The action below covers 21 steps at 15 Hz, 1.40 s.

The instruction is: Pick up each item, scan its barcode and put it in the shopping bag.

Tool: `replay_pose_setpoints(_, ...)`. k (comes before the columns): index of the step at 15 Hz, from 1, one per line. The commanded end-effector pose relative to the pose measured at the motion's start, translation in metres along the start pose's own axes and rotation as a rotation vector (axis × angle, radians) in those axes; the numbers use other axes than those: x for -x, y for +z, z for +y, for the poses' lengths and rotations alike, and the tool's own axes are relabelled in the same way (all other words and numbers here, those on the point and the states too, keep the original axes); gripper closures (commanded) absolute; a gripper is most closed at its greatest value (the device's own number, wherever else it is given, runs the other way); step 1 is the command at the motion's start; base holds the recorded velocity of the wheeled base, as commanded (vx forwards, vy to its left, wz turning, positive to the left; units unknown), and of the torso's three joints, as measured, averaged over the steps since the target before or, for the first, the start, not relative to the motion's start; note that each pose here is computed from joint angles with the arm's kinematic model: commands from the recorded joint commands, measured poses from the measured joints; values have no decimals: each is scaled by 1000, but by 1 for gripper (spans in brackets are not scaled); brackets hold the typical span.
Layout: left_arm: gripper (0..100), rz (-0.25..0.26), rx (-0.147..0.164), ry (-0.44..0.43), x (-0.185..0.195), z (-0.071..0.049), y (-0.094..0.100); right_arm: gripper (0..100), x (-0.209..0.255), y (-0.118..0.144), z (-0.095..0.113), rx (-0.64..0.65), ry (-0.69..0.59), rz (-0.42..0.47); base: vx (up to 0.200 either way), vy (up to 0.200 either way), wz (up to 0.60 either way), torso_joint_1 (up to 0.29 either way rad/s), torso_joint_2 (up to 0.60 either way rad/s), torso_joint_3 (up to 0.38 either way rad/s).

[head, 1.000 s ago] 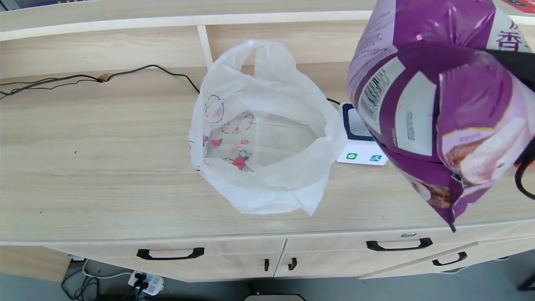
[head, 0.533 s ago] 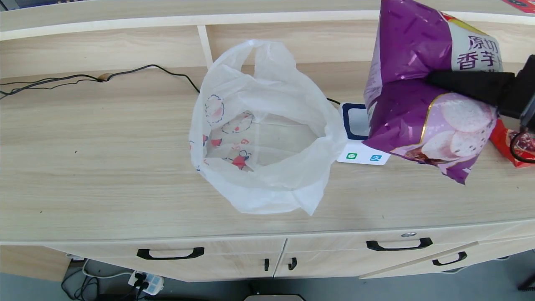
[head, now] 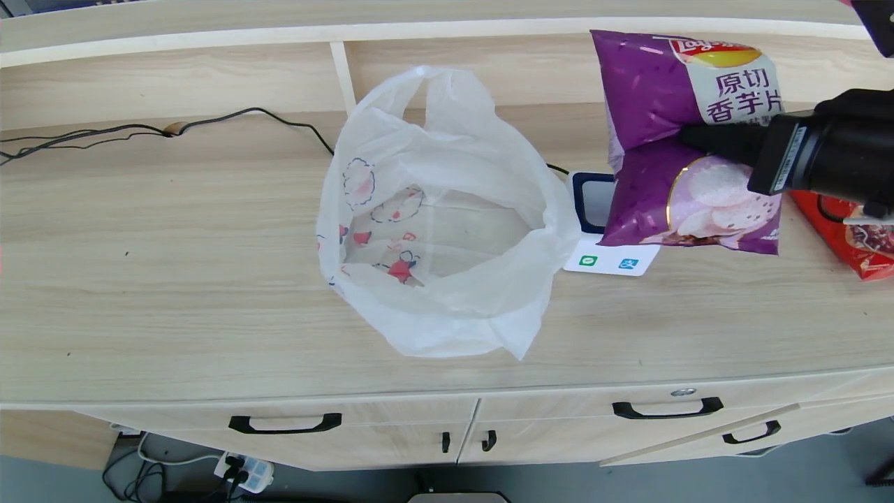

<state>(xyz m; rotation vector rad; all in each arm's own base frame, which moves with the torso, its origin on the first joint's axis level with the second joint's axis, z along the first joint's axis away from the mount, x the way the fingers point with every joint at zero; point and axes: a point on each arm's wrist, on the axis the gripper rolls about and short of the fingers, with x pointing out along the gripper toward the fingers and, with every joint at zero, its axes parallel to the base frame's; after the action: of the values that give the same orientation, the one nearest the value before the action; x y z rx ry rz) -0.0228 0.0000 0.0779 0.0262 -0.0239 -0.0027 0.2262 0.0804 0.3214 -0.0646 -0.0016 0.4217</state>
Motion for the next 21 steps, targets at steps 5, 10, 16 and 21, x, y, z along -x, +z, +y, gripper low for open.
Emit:
replay_pose_setpoints(5, 0, 1, 0, 0, 0, 0, 0, 100, -29, 0, -12, 34, -31, 17, 0, 0, 0, 0, 0, 0)
replay_pose_setpoints(10, 0, 1, 0, 0, 0, 0, 0, 100, -28, -5, -22, 40, -63, 46, 0, 0, 0, 0, 0, 0)
replay_pose_setpoints(16, 0, 2, 0, 0, 0, 0, 0, 100, 37, 34, -4, 55, -47, -14, 0, 0, 0, 0, 0, 0)
replay_pose_setpoints(21, 0, 1, 0, 0, 0, 0, 0, 100, 43, 51, 38, 106, 145, -86, 0, 0, 0, 0, 0, 0)
